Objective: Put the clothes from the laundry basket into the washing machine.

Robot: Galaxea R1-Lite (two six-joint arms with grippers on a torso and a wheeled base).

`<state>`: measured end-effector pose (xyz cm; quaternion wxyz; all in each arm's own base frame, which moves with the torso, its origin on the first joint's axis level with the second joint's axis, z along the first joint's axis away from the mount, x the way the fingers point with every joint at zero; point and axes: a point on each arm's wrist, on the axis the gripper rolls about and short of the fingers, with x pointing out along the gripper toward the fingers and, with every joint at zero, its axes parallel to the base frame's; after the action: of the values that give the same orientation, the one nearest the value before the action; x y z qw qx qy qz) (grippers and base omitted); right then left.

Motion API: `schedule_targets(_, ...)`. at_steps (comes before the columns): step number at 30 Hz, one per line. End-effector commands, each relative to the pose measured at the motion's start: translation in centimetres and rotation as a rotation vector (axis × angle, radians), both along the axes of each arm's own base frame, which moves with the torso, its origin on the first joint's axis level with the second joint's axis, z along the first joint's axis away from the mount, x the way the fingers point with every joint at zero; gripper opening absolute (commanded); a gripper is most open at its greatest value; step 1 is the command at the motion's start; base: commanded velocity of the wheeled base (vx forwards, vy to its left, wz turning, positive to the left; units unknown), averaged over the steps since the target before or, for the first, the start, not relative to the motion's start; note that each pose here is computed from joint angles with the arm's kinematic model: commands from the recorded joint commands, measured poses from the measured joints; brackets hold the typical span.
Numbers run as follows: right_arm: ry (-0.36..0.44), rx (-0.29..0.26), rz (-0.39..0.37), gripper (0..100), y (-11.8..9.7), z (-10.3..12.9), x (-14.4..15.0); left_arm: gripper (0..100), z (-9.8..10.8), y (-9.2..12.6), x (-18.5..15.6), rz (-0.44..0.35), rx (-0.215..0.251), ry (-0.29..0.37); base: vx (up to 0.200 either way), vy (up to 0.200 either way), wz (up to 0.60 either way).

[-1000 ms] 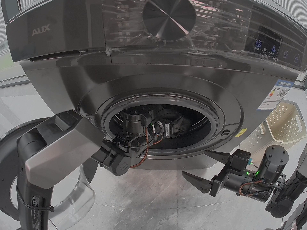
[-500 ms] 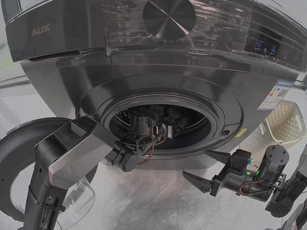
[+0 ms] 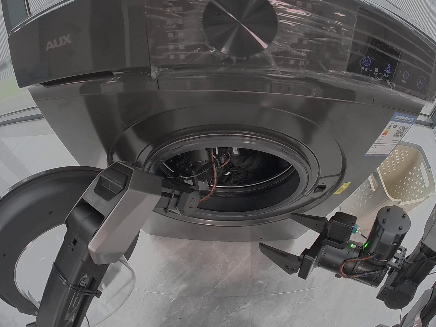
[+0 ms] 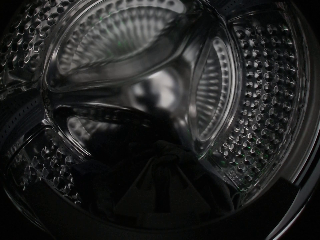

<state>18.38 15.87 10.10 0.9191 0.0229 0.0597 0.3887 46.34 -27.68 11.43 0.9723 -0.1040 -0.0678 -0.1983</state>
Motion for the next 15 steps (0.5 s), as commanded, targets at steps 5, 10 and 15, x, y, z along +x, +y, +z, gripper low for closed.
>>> schedule_targets(5,0.006,-0.005,0.003,100,0.1,-0.2,0.0,0,-1.5,0.3,1.3,0.020,-0.006,-0.001,0.000,0.000,0.00)
schedule_targets(10,0.004,-0.004,0.001,100,0.1,-0.1,0.0,100,-2.1,0.4,1.4,0.022,0.001,0.011,0.000,0.000,0.00)
schedule_targets(15,0.006,-0.005,0.003,100,0.1,-0.2,0.0,100,-3.0,0.2,0.8,0.014,0.037,0.078,0.000,0.000,0.00)
